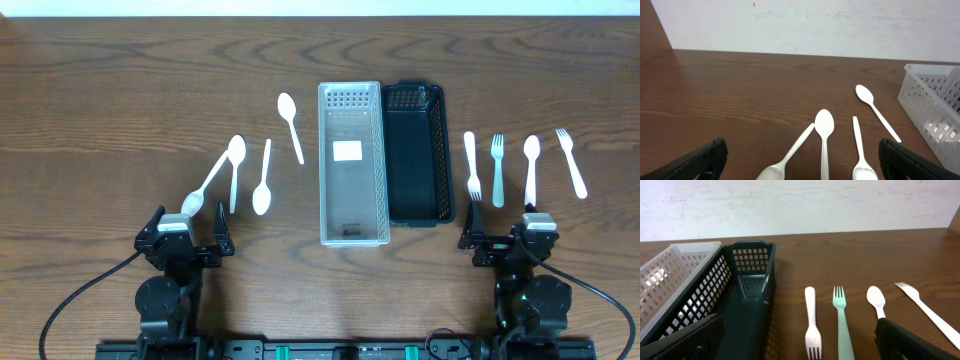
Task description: Pack container
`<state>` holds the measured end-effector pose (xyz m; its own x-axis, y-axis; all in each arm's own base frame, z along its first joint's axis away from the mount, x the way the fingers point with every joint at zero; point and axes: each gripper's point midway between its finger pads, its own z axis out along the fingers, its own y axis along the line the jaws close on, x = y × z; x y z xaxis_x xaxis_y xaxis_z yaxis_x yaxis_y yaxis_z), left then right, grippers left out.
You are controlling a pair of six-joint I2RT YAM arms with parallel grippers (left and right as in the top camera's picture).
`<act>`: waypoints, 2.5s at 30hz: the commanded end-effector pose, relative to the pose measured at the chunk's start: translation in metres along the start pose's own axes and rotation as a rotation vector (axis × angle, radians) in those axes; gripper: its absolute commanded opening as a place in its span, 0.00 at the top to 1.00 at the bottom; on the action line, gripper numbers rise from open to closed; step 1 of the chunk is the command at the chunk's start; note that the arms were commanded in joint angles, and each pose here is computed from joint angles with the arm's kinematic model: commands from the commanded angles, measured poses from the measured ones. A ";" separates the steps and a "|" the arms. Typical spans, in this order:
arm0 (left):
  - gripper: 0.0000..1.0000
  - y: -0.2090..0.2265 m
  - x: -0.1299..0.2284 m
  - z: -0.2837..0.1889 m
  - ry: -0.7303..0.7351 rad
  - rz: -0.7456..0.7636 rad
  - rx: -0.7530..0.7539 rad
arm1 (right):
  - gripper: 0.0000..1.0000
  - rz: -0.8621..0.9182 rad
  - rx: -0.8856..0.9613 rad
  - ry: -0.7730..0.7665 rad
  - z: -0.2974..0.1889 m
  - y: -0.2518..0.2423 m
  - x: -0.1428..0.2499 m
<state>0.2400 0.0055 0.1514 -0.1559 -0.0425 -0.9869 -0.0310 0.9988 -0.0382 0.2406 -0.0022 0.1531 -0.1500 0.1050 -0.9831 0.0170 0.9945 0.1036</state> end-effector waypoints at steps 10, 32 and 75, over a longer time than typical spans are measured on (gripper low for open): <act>0.02 0.003 0.015 0.003 0.034 0.013 -0.013 | 0.01 -0.014 -0.014 -0.004 0.000 0.003 0.001; 0.02 0.003 0.015 0.003 0.034 0.013 -0.013 | 0.01 -0.014 -0.015 -0.004 0.000 0.003 0.001; 0.02 0.003 0.015 0.003 0.034 0.013 -0.012 | 0.01 -0.012 0.121 -0.049 -0.020 -0.011 -0.098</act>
<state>0.2400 0.0056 0.1514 -0.1559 -0.0425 -0.9869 -0.0314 0.9988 -0.0381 0.2375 0.0006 0.2136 -0.1073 0.1423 -0.9840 0.0011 0.9897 0.1430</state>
